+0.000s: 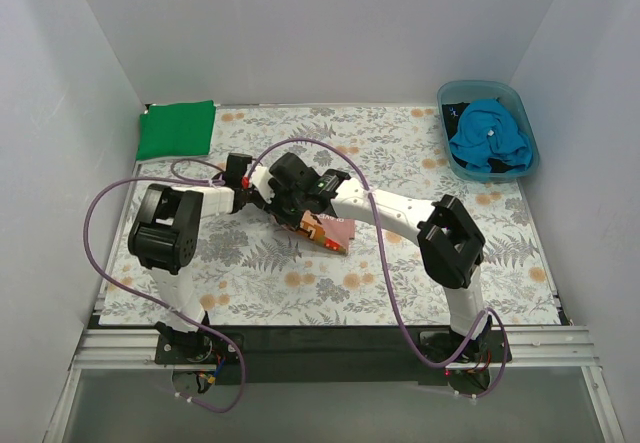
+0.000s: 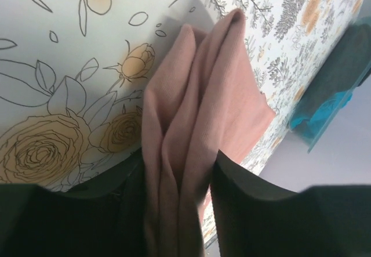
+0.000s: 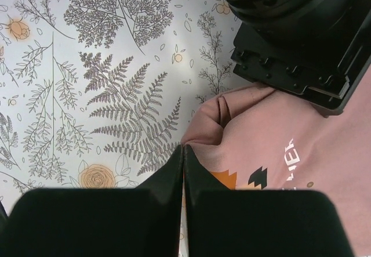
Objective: Fold and stack the t-shirts
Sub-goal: Neatly place the folded tshirt to the corner
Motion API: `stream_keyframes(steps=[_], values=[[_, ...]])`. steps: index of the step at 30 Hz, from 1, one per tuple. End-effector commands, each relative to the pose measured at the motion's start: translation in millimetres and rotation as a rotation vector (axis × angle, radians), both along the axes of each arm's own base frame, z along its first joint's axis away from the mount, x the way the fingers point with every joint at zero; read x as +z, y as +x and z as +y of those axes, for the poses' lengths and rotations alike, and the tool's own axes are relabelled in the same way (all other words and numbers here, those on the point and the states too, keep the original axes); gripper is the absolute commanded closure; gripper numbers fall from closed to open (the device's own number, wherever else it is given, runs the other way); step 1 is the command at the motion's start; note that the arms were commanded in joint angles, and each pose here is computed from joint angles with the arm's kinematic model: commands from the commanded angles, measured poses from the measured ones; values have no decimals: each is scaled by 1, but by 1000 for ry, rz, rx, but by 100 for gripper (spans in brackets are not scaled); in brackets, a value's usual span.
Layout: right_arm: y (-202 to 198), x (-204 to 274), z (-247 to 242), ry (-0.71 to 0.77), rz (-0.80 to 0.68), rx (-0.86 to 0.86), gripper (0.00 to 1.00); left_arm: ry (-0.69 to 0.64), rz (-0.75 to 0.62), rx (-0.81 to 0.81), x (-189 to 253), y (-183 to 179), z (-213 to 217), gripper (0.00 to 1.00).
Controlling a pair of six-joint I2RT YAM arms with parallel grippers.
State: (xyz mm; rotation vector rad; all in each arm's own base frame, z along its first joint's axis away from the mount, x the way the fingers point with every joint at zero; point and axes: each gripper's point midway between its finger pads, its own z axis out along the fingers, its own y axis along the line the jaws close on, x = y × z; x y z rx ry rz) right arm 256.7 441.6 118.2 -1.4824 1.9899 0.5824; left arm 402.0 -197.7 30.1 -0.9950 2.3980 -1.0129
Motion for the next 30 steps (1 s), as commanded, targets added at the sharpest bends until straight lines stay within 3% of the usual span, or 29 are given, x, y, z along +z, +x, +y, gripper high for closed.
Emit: stream_keyframes(steps=[1,6,8,9,10,11,14,17,27,30], values=[[8,25,19,82,-21,0,99,161,139,40,-49,-23,16,62],[14,27,24,90,-34,-12,99,222,126,11,-45,-19,9,79],[16,30,24,95,-38,-14,99,268,111,15,-45,-16,15,98],[17,30,23,94,-35,-21,96,302,91,-4,-42,-12,18,100],[17,37,21,103,-42,-28,85,330,78,-13,-41,-11,22,100],[18,35,17,97,-36,-38,62,373,57,-7,-38,-6,28,100],[30,42,-1,113,-19,-96,30,498,-7,-49,-27,1,44,100],[50,55,-25,142,-12,-158,4,638,-106,-90,-8,15,62,100],[90,67,-110,154,-31,-313,2,975,-382,-237,60,112,133,100],[91,61,-123,143,-24,-336,2,1003,-454,-274,79,140,154,100]])
